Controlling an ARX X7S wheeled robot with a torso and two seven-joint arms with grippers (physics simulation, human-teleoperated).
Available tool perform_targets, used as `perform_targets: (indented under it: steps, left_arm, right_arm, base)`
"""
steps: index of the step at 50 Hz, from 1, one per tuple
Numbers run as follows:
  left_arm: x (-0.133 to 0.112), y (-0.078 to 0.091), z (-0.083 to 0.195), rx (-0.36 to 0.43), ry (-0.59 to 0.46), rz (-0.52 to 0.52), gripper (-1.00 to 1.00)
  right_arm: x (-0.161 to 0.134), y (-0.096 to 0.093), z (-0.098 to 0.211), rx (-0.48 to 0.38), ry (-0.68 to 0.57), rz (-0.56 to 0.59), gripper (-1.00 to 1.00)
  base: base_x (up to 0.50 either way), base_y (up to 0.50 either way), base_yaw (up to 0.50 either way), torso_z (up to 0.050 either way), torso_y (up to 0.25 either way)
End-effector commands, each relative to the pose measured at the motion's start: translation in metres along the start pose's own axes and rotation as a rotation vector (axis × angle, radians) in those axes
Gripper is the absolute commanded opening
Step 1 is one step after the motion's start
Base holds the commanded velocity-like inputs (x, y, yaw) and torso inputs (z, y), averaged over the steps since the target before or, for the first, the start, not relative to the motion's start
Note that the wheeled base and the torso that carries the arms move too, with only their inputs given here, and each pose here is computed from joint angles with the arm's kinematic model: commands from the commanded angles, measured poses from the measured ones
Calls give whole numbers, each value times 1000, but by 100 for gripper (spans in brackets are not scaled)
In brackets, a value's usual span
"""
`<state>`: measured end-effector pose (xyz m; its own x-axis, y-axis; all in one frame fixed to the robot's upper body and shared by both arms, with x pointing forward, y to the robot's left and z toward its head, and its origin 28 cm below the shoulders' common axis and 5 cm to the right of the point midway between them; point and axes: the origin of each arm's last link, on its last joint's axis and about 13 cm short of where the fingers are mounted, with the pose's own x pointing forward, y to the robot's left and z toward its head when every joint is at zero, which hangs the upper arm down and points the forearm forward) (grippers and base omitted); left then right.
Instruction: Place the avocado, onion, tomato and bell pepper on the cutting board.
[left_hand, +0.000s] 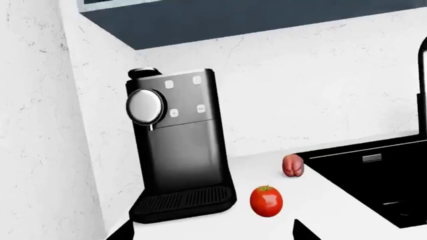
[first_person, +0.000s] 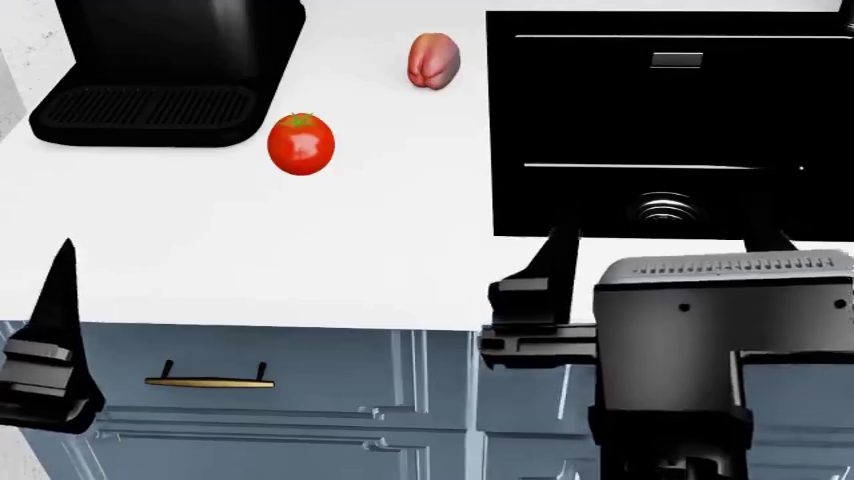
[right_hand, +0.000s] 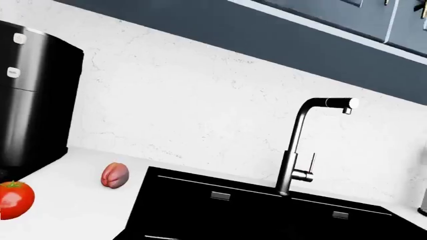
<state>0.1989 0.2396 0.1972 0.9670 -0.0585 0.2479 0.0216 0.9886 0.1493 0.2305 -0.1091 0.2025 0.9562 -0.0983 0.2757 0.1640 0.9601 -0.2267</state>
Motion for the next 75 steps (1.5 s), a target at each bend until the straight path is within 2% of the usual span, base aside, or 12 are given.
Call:
perform_targets:
  steps: [1, 6, 8, 12, 19, 28, 29, 30, 32, 39, 46, 75]
  left_arm:
    - [15, 18, 34, 78, -42, 28, 100]
    - [23, 31, 44, 89, -22, 51, 100]
    - [30, 38, 47, 101, -19, 105, 100]
    - [39, 47, 54, 111, -31, 138, 100]
    - [51, 58, 64, 93, 22, 140, 100]
    - [62, 71, 91, 71, 33, 126, 100]
    - [64, 73, 95, 83, 30, 122, 100]
    - [65, 75, 99, 136, 10, 134, 100]
    - [68, 76, 105, 120, 8, 125, 100]
    - [67, 80, 114, 78, -6, 128, 100]
    - [65, 79, 115, 58, -7, 122, 100]
    - [63, 77, 112, 61, 4, 81, 100]
  right_arm:
    - [24, -24, 42, -93, -58, -10, 100]
    - [36, -38, 63, -102, -67, 3, 100]
    - [45, -44, 74, -104, -85, 5, 100]
    - [59, -51, 88, -85, -82, 24, 100]
    - [79, -60, 97, -32, -17, 52, 100]
    - [95, -66, 109, -18, 16, 58, 100]
    - [97, -67, 112, -19, 14, 55, 100]
    - [98, -68, 115, -16, 19, 57, 100]
    - [100, -69, 119, -25, 23, 56, 100]
    - [106, -74, 131, -36, 17, 44, 100]
    - [103, -71, 123, -32, 29, 54, 100]
    - [106, -66, 118, -46, 39, 101, 100]
  base:
    - [0, 0, 0, 0, 0]
    - [0, 0, 0, 0, 0]
    - [0, 0, 0, 0, 0]
    - [0, 0, 0, 0, 0]
    - [0, 0, 0, 0, 0]
    - [0, 0, 0, 0, 0]
    - [0, 0, 0, 0, 0]
    - [0, 0, 0, 0, 0]
    - [0, 0, 0, 0, 0]
    - [6, 0, 0, 0, 0]
    - [195, 0, 0, 0, 0]
    - [378, 0, 0, 0, 0]
